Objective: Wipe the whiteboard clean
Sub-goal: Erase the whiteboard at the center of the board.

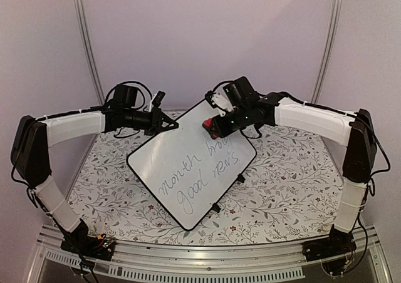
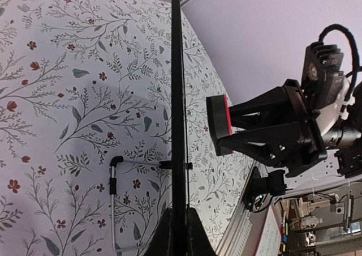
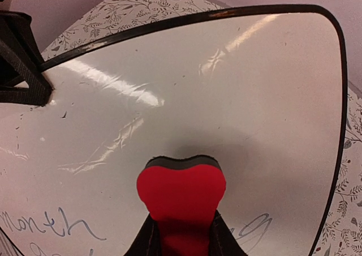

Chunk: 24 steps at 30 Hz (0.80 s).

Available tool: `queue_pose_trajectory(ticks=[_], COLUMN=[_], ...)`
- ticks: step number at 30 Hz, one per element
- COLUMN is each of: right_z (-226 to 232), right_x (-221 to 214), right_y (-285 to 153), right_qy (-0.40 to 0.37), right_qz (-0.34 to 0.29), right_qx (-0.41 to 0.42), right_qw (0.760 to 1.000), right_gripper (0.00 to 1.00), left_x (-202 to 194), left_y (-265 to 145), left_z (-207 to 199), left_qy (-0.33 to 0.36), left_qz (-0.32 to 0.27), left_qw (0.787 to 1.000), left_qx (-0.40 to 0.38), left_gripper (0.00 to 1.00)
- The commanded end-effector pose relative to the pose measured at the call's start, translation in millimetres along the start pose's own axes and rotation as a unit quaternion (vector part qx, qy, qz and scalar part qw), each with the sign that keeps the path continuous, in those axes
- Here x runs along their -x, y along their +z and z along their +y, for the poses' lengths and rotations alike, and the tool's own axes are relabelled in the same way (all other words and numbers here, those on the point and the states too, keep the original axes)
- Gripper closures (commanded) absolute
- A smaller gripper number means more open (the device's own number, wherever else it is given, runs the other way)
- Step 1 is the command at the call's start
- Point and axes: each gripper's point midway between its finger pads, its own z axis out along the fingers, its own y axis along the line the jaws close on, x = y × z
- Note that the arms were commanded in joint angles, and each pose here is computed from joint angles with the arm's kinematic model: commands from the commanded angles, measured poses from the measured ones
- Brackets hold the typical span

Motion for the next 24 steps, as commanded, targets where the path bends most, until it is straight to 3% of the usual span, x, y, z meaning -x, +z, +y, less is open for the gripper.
queue_pose_trajectory(ticks=[1, 11, 24], right_z=[-3.5, 8.2, 59.9], right_x=[21.4, 4.6, -42.9], right_y=[-33.2, -78.2, -96.2], right_qy=[-0.006, 0.002, 0.001], right_qz=[-0.034, -0.045, -0.034], right_qx=[-0.026, -0.029, -0.002], right_qw=[0.999, 0.999, 0.999], right_gripper=[1.0, 1.0, 1.0], left_x=[-19.0, -15.2, -1.0], left_y=[14.4, 10.7, -6.5], left_z=[14.0, 13.5, 13.7], left_qy=[0.002, 0.005, 0.011], left_qz=[0.029, 0.021, -0.011], left_qw=[0.999, 1.0, 0.999], left_qx=[0.015, 0.02, 0.042], left_gripper=[0.95, 0.6, 0.21])
